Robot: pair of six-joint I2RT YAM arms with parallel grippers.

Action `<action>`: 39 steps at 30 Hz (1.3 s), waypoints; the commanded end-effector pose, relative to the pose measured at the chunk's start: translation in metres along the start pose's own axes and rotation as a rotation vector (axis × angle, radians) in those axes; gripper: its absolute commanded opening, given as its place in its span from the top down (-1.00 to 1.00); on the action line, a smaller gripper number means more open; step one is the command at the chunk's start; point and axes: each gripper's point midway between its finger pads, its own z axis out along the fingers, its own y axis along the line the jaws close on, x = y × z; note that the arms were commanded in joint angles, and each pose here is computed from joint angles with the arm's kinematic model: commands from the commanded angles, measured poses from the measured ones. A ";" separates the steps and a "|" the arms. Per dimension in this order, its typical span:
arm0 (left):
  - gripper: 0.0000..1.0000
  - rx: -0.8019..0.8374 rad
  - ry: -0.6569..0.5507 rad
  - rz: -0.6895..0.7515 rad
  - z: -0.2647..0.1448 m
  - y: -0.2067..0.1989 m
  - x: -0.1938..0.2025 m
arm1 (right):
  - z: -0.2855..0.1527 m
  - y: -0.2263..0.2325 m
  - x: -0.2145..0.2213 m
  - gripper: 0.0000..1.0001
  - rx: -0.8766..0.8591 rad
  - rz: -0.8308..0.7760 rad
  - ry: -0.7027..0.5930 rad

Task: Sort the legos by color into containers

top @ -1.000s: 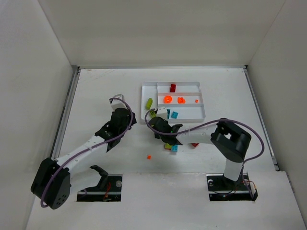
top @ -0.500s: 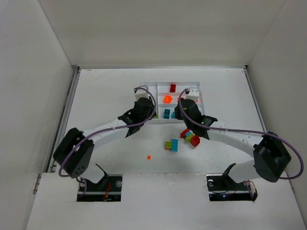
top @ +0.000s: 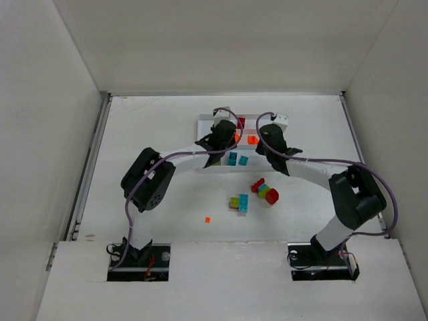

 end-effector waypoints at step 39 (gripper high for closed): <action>0.20 -0.023 0.270 0.194 -0.241 0.074 0.166 | 0.022 0.007 -0.054 0.09 -0.017 0.023 -0.115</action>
